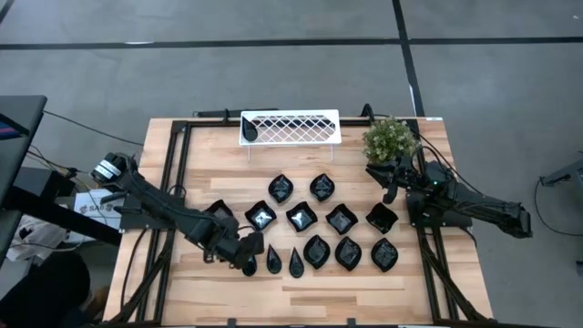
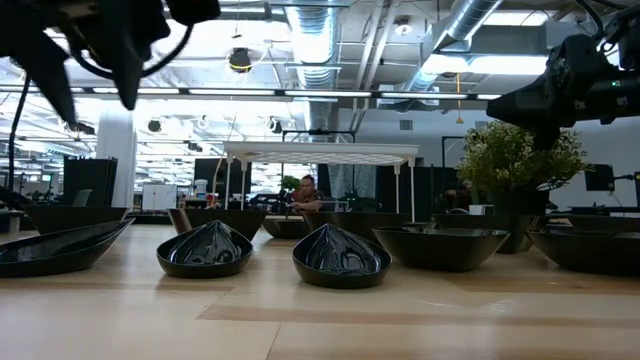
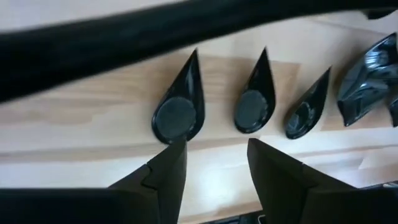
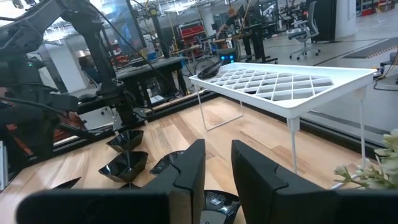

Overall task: Pick & Place Mini shaped plates
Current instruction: Stack the drop-shaped plate on top of the drop-shaped plate on the shelf

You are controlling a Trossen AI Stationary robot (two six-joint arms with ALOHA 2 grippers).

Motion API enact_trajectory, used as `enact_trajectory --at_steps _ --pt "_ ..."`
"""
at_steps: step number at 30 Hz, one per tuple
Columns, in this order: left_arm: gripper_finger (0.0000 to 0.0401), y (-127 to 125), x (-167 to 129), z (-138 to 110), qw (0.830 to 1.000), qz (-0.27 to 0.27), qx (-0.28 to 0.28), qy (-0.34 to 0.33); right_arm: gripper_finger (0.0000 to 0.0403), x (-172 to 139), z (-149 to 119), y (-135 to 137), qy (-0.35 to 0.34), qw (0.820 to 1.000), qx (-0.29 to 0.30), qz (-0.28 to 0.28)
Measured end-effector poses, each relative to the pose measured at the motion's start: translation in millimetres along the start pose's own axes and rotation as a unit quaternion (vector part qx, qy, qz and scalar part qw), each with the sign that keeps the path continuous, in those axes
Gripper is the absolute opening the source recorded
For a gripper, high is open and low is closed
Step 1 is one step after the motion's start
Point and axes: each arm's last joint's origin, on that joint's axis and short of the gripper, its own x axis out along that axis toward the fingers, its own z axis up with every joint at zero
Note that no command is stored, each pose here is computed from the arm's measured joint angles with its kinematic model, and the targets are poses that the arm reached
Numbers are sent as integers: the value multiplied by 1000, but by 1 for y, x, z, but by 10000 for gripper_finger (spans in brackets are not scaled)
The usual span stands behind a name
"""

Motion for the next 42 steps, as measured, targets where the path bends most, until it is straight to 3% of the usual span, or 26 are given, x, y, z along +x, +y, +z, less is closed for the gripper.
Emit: enact_trajectory --at_steps 5,21,32,42 --pt "175 1 8 -5 1000 9 -4 1 74 0 0 0 0 1000 0 0" --pt "155 6 58 -5 995 104 1 -13 74 0 0 0 0 1000 0 0" --pt "154 17 68 1 992 120 16 -22 74 0 0 0 0 1000 0 0" --pt "154 18 76 1 995 94 15 -5 74 0 0 0 0 1000 0 0"
